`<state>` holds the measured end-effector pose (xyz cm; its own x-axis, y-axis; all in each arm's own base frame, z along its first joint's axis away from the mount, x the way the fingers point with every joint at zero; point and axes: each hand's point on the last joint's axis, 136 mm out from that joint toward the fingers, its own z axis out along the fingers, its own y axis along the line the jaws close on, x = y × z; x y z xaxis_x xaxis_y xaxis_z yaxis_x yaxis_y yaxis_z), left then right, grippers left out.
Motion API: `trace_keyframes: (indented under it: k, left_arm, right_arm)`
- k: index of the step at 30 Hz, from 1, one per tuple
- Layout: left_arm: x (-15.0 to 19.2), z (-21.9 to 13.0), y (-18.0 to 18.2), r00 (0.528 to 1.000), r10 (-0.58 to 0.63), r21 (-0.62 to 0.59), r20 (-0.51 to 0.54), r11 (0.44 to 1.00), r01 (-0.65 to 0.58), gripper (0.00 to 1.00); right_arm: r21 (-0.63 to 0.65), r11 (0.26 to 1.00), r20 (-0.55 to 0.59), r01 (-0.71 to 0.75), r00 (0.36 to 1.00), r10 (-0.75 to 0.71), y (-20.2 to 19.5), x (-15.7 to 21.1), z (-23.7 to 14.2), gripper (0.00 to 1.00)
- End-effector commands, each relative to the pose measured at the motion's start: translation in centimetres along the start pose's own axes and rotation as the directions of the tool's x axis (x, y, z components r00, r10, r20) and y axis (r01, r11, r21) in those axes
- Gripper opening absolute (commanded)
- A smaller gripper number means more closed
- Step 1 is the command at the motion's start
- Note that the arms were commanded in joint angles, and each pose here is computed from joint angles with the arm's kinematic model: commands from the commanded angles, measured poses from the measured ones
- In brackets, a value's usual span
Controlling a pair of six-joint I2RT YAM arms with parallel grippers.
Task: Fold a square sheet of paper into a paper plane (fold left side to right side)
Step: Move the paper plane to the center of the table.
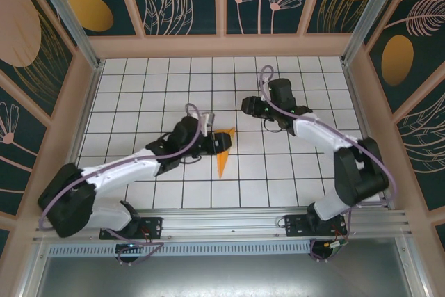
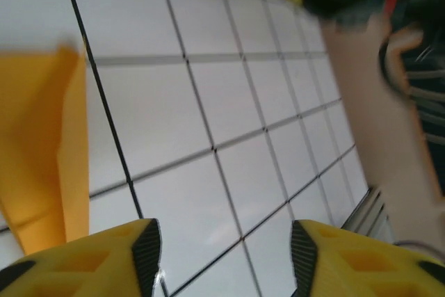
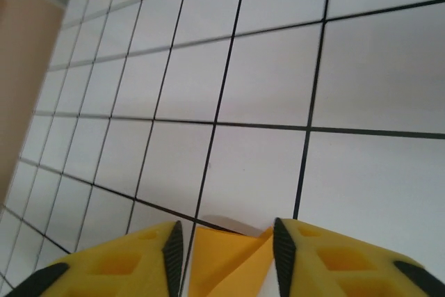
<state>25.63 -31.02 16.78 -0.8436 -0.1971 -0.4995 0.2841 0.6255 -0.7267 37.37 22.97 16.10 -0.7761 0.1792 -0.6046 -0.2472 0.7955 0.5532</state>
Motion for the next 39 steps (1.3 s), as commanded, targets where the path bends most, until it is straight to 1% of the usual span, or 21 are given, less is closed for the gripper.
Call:
trace_keyframes:
  k: [1, 3, 5, 7, 10, 13, 17, 19, 20, 23, 25, 26, 27, 29, 32, 33, 35, 38, 39]
  left_arm:
    - [-2.7, -2.6, 3.1, 0.988, -0.033, -0.132, 0.149, 0.990, 0.053, 0.65]
    - [-4.2, -4.7, 4.6, 0.965, -0.047, -0.186, 0.258, 0.978, 0.098, 0.69]
    - [-5.1, -6.5, 5.9, 0.936, -0.052, -0.232, 0.347, 0.963, 0.139, 0.72]
    - [-5.5, -7.9, 6.9, 0.912, -0.048, -0.260, 0.406, 0.951, 0.166, 0.73]
    - [-5.4, -9.0, 7.5, 0.899, -0.045, -0.270, 0.436, 0.946, 0.179, 0.74]
    - [-5.0, -9.4, 7.9, 0.899, -0.046, -0.274, 0.435, 0.944, 0.181, 0.74]
    - [-4.6, -9.5, 8.2, 0.901, -0.052, -0.279, 0.430, 0.942, 0.187, 0.74]
    - [-4.4, -9.5, 8.3, 0.902, -0.054, -0.276, 0.429, 0.943, 0.188, 0.74]
    - [-4.4, -9.5, 8.3, 0.902, -0.055, -0.278, 0.429, 0.942, 0.189, 0.74]
    - [-4.5, -9.6, 8.3, 0.902, -0.053, -0.282, 0.429, 0.941, 0.189, 0.74]
    - [-4.5, -9.5, 8.2, 0.903, -0.051, -0.282, 0.427, 0.941, 0.187, 0.74]
    - [-4.5, -9.4, 8.2, 0.903, -0.051, -0.283, 0.426, 0.941, 0.187, 0.74]
    - [-4.5, -9.3, 8.2, 0.905, -0.049, -0.284, 0.423, 0.941, 0.184, 0.74]
    - [-4.6, -9.2, 8.2, 0.907, -0.047, -0.289, 0.419, 0.940, 0.183, 0.75]
    - [-4.7, -9.1, 8.0, 0.909, -0.044, -0.291, 0.414, 0.940, 0.178, 0.74]
    - [-4.8, -9.1, 8.0, 0.909, -0.044, -0.291, 0.414, 0.940, 0.178, 0.75]
    - [-4.8, -9.1, 7.8, 0.909, -0.044, -0.287, 0.414, 0.942, 0.176, 0.74]
    - [-4.9, -9.0, 7.6, 0.911, -0.046, -0.283, 0.410, 0.943, 0.175, 0.75]
    - [-4.8, -9.0, 7.6, 0.912, -0.046, -0.282, 0.408, 0.944, 0.174, 0.75]
  right_arm:
    - [0.139, 0.988, -0.084, -0.065, 0.993, 0.077, -1.5, 5.7, -0.6, 0.48]
    - [0.162, 0.985, -0.117, -0.063, 0.990, 0.082, -0.3, 8.5, -0.7, 0.53]
    - [0.183, 0.981, -0.154, -0.065, 0.984, 0.094, 0.5, 10.9, -0.3, 0.56]
    - [0.207, 0.977, -0.196, -0.056, 0.976, 0.097, 1.0, 13.3, 0.6, 0.57]
    - [0.229, 0.973, -0.247, -0.020, 0.966, 0.078, 1.8, 15.3, 2.2, 0.58]
    - [0.240, 0.970, -0.268, 0.023, 0.962, 0.044, 2.9, 15.9, 3.6, 0.58]
    - [0.300, 0.952, -0.289, 0.068, 0.957, 0.022, 2.2, 16.6, 4.5, 0.55]
    - [0.317, 0.945, -0.295, 0.079, 0.955, 0.019, 2.0, 16.8, 4.7, 0.47]
    - [0.315, 0.945, -0.297, 0.082, 0.955, 0.016, 2.1, 16.7, 4.7, 0.40]
    - [0.287, 0.953, -0.278, 0.094, 0.961, -0.011, 3.3, 15.7, 4.0, 0.12]
    - [0.273, 0.958, -0.257, 0.091, 0.966, -0.019, 3.7, 15.0, 3.1, 0.02]
    - [0.263, 0.961, -0.250, 0.087, 0.968, -0.019, 3.6, 14.8, 2.6, 0.00]
    - [0.241, 0.968, -0.238, 0.072, 0.971, -0.013, 3.6, 14.4, 2.1, 0.00]
    - [0.150, 0.988, -0.232, 0.038, 0.973, -0.002, 3.8, 14.2, 1.4, 0.00]
    - [0.040, 0.995, -0.206, -0.092, 0.974, 0.099, 2.2, 13.6, 0.0, 0.00]
    - [0.039, 0.990, -0.209, -0.137, 0.968, 0.142, 0.7, 13.8, -0.4, 0.00]
    - [0.074, 0.983, -0.214, -0.170, 0.960, 0.182, -2.2, 14.6, -0.9, 0.00]
    - [0.163, 0.973, -0.224, -0.164, 0.954, 0.199, -5.9, 15.4, -1.5, 0.12]
    - [0.204, 0.964, -0.208, -0.173, 0.954, 0.215, -7.3, 15.0, -1.8, 0.16]
